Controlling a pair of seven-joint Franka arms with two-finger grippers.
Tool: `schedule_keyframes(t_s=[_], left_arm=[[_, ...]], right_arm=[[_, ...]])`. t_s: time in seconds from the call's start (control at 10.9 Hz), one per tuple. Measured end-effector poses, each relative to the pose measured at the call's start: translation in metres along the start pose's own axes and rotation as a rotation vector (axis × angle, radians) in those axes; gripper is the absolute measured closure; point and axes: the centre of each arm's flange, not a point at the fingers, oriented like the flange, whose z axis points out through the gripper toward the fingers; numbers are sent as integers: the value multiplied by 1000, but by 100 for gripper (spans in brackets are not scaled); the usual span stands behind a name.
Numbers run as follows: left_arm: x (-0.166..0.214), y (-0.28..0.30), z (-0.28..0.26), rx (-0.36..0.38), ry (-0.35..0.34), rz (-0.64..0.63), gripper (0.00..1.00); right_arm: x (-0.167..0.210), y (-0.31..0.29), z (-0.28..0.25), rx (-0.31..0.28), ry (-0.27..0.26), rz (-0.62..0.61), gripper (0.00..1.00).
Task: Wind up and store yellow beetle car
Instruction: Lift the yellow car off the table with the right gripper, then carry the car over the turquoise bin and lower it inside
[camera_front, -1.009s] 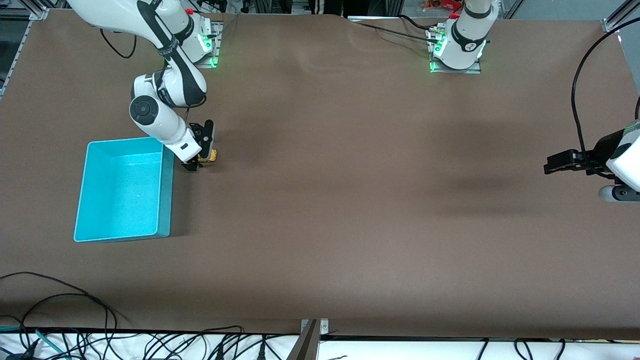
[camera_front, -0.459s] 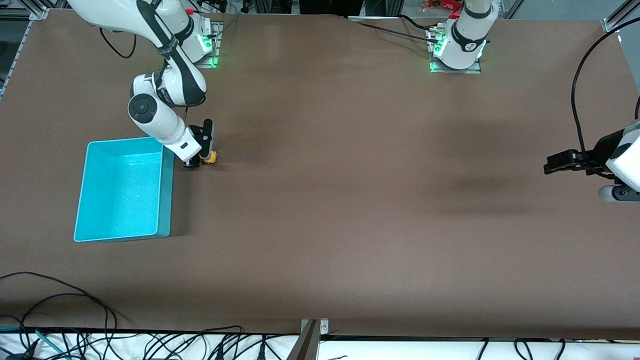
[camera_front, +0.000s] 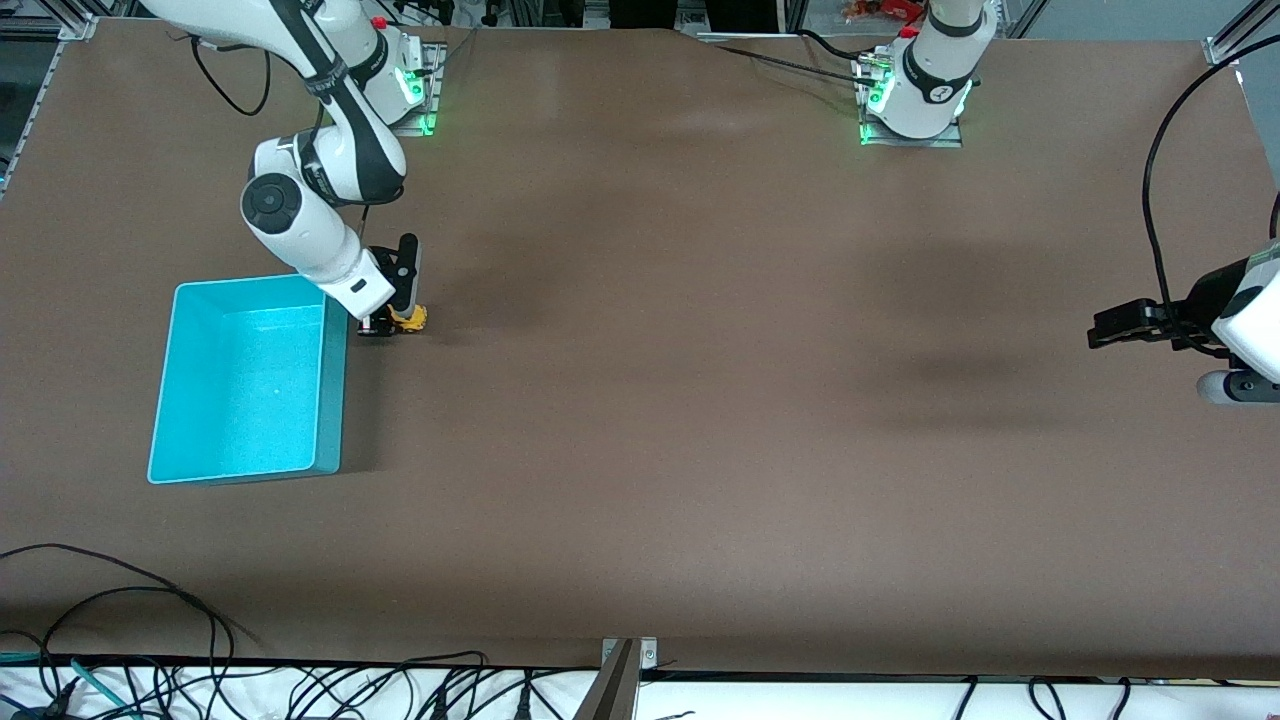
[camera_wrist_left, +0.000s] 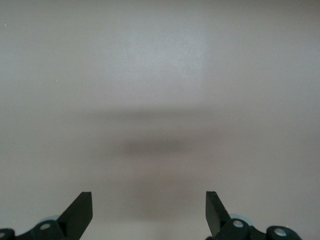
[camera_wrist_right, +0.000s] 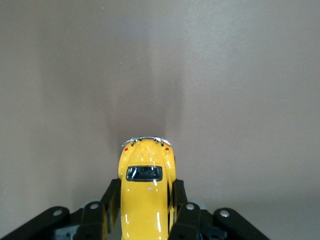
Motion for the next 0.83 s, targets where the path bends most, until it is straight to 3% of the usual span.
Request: schedule_keyframes(t_s=[0.18, 0.83], left_arm=[[0, 0, 0, 0, 0, 0, 0], [0, 1, 0, 0, 0, 1, 0]], right_arm=[[0, 3, -24, -17, -5, -1, 53], [1, 20, -95, 19, -34, -25, 53]])
